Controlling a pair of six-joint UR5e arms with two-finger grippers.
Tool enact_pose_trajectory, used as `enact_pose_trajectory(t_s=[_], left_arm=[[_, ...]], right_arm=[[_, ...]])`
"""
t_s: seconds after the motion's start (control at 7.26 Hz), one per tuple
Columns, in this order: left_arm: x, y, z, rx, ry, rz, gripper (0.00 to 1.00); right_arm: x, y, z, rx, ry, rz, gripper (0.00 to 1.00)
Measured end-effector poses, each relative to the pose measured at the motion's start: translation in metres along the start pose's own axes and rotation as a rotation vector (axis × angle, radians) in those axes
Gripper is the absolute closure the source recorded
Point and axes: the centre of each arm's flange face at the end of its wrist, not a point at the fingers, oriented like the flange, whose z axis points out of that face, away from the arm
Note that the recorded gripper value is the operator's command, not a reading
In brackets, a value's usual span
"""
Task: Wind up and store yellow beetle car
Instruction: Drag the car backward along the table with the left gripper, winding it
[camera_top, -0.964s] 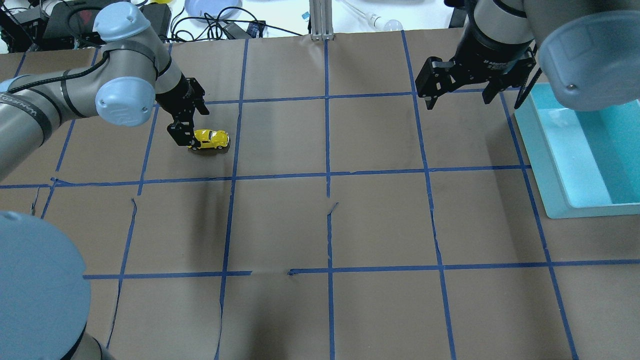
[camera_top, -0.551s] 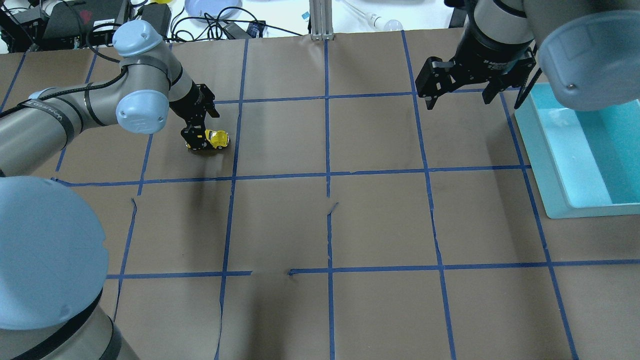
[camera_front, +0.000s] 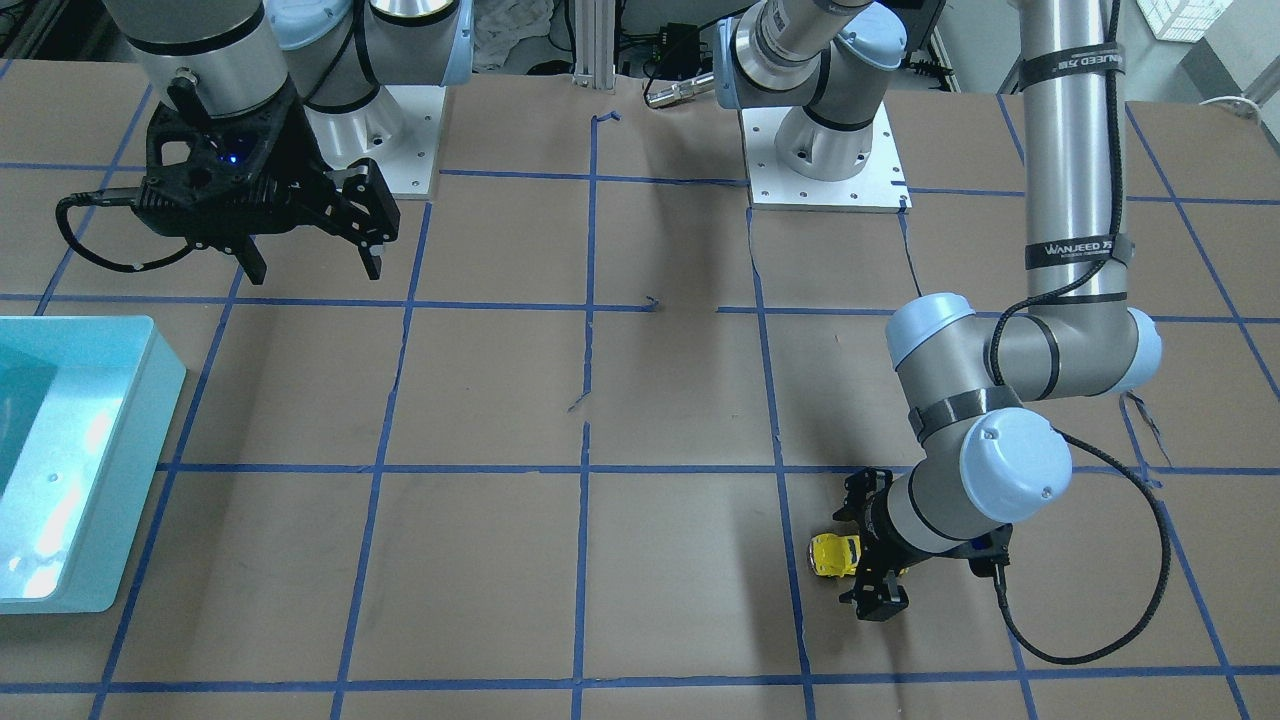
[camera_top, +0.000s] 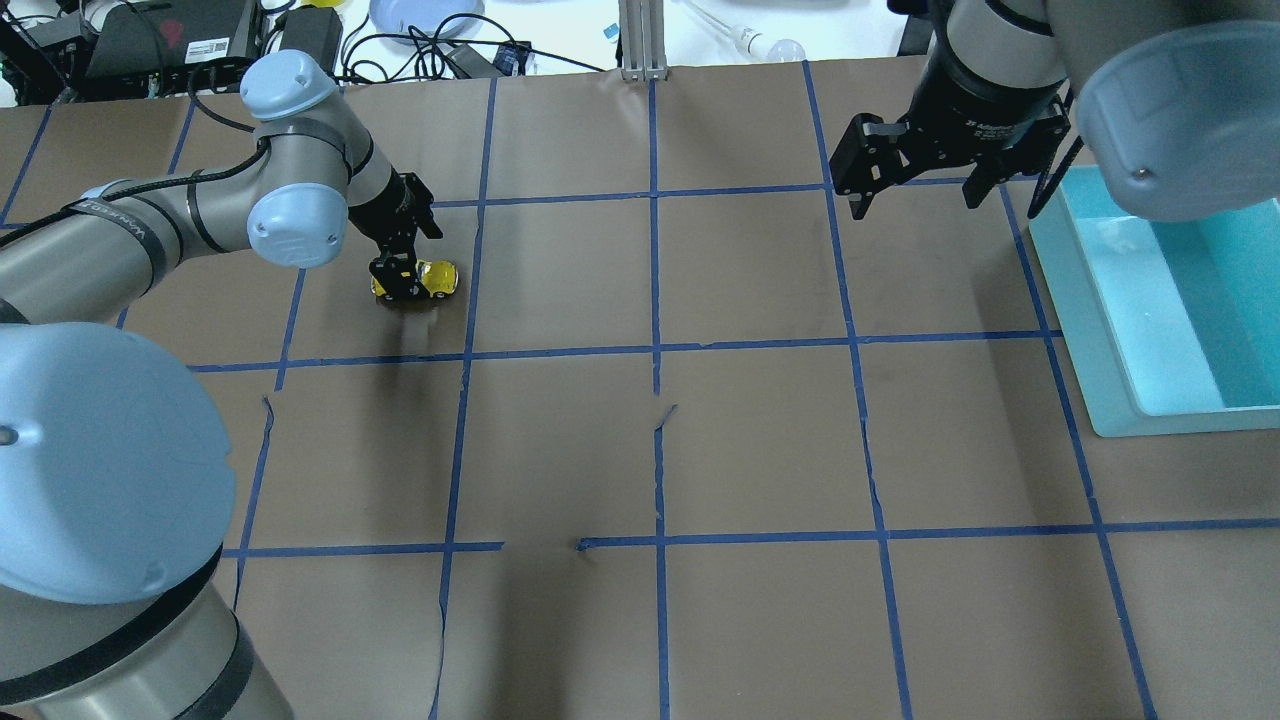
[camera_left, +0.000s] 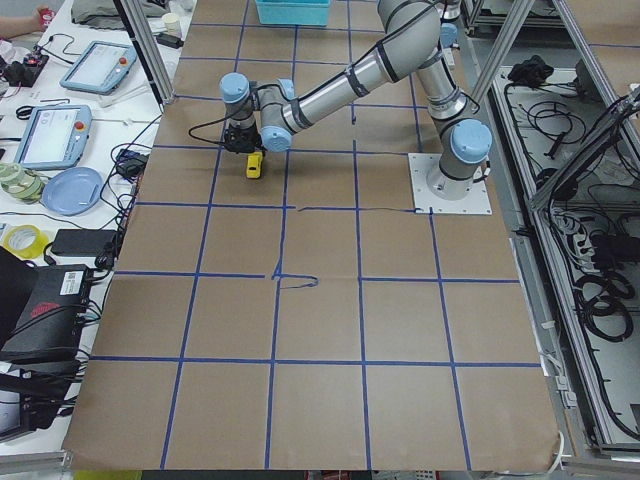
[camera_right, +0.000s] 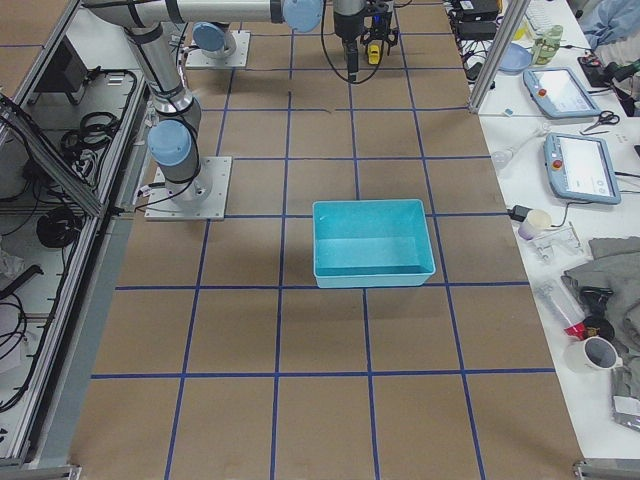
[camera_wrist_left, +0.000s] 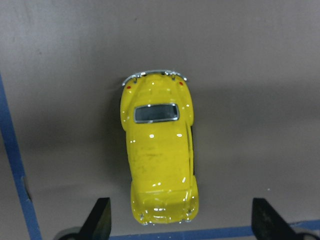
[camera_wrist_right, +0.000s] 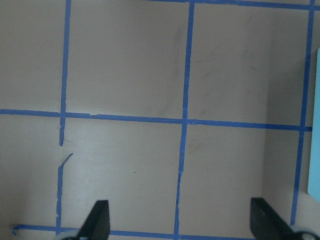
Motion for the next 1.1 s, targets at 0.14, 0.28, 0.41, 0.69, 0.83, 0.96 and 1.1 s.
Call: enact_pose_trajectory(t_s=[0.14, 0.28, 0.41, 0.69, 0.83, 0.96, 1.1], left_arm=[[-0.001, -0.001, 0.002, 0.002, -0.005, -0.004, 0.05], [-0.002, -0.002, 0.004, 0.005, -0.01, -0.007, 0.23], [-0.002, -0.002, 0.004, 0.008, -0.015, -0.008, 0.41], [-0.003, -0.003, 0.004, 0.01, -0.02, -0.013, 0.79], [-0.003, -0.003, 0.002, 0.01, -0.017, -0.021, 0.85], [-0.001, -0.003, -0.001, 0.009, -0.009, -0.027, 0.88], [0.0, -0.003, -0.008, 0.005, 0.005, -0.031, 0.85]], right_arm=[[0.0, 0.0, 0.0, 0.0, -0.001, 0.0, 0.0], [0.0, 0.0, 0.0, 0.0, -0.001, -0.001, 0.0], [0.0, 0.0, 0.0, 0.0, 0.0, -0.001, 0.0], [0.0, 0.0, 0.0, 0.0, 0.0, -0.001, 0.0], [0.0, 0.0, 0.0, 0.0, -0.001, -0.001, 0.0], [0.0, 0.0, 0.0, 0.0, -0.001, -0.001, 0.0], [0.0, 0.0, 0.0, 0.0, -0.002, -0.001, 0.0]])
